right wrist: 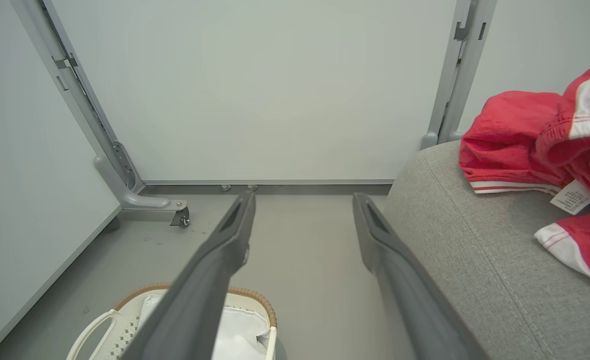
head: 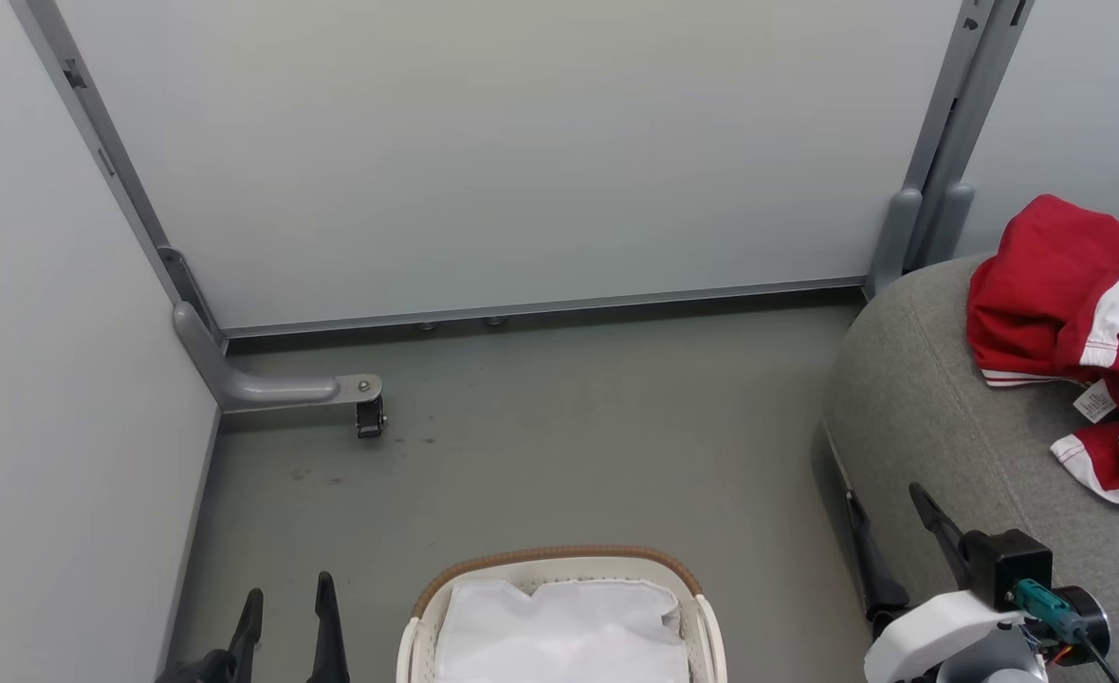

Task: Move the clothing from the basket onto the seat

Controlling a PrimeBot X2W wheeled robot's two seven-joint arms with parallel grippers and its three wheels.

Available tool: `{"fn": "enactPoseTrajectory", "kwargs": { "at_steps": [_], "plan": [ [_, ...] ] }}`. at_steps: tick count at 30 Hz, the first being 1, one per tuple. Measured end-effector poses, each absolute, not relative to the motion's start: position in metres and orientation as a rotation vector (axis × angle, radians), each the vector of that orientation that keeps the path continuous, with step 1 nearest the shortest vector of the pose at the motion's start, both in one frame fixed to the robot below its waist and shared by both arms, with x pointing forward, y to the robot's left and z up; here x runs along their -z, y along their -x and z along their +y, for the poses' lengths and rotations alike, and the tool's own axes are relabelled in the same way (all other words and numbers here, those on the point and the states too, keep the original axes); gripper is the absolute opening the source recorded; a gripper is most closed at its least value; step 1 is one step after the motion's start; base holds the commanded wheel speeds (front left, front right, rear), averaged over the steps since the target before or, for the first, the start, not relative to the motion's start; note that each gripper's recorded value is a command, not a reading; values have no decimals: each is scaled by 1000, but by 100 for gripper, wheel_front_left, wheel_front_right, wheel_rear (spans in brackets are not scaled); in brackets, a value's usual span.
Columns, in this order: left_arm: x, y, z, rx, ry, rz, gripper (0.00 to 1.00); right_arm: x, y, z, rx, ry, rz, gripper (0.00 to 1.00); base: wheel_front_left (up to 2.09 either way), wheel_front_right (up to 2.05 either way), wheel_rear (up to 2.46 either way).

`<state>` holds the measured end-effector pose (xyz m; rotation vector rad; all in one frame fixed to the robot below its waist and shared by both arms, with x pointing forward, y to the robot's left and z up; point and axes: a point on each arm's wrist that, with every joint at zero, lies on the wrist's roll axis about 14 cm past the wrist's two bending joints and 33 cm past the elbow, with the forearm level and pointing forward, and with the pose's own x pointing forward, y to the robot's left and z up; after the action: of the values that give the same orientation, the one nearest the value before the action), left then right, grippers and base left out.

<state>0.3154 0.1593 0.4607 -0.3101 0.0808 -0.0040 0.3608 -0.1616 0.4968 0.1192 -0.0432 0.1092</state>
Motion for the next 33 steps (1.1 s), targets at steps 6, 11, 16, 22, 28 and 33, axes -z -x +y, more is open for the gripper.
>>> {"fn": "enactPoseTrajectory", "kwargs": {
  "at_steps": [6, 11, 16, 22, 28, 33],
  "plan": [
    [-466, -318, 161, 4, 308, 62, 100, -495, -360, -160, -113, -127, -36, 100, 0, 0, 0],
    [-455, -315, 160, -3, 306, 96, 0, -477, -353, -159, -108, -136, 19, 0, 0, 0, 0],
    [-447, -313, 163, -25, 354, 135, 0, -464, -348, -163, -81, -196, 69, 0, 0, 0, 0],
    [-443, -315, 168, -52, 458, 162, 0, -465, -350, -169, -45, -312, 78, 0, 0, 0, 0],
    [-445, -321, 172, -71, 549, 168, 0, -466, -352, -173, -18, -416, 80, 0, 0, 0, 0],
    [-446, -325, 176, -84, 621, 173, 0, -469, -355, -177, 1, -501, 78, 0, 0, 0, 0]
  ]
}}
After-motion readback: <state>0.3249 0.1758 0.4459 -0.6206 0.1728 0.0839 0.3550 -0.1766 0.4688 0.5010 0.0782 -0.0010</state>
